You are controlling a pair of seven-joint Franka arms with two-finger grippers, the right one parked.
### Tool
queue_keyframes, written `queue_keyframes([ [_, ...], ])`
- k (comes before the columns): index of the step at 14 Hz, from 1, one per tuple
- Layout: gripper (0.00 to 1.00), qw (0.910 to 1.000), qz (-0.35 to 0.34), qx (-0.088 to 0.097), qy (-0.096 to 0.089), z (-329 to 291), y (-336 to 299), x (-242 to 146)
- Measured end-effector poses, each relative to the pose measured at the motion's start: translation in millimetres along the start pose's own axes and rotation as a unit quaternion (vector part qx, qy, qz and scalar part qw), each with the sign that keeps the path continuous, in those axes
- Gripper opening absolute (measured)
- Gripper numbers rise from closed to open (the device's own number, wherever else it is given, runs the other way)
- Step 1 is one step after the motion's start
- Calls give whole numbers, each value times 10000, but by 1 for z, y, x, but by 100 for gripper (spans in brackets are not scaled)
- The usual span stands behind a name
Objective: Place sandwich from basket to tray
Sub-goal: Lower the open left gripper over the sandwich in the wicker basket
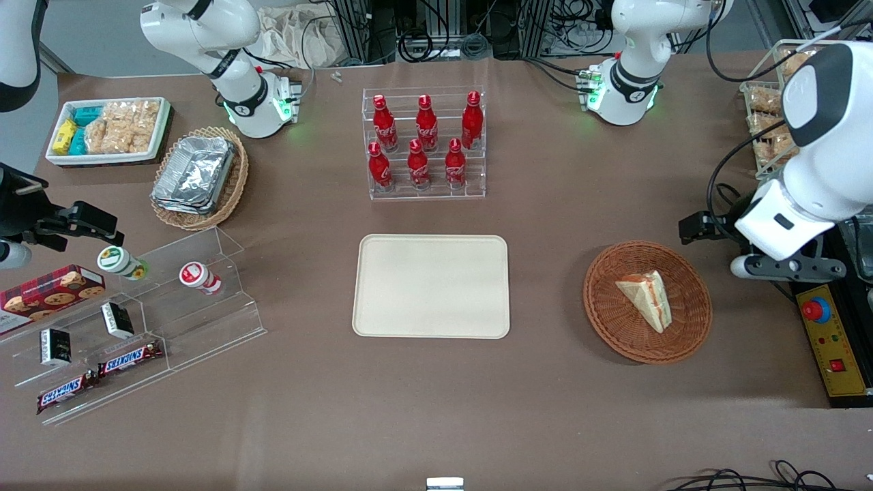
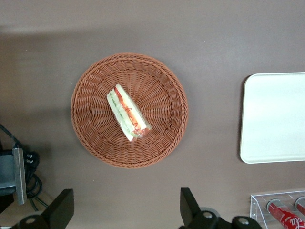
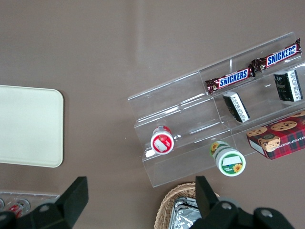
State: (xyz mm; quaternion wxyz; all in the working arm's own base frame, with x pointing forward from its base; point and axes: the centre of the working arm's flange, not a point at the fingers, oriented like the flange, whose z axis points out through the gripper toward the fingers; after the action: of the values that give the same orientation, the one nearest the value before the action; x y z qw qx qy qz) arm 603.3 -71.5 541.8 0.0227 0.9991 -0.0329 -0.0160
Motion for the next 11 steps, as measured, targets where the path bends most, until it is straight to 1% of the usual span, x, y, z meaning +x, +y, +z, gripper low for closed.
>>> queue_keyframes([
  [5, 100, 9999, -6, 65, -129, 17, 0, 8],
  [7, 100, 9991, -347, 118, -200, 29, -2, 12],
  [9, 100, 9977, -598, 258, -169, 52, -4, 17],
  [11, 100, 9951, -942, 291, -84, 87, -1, 18],
])
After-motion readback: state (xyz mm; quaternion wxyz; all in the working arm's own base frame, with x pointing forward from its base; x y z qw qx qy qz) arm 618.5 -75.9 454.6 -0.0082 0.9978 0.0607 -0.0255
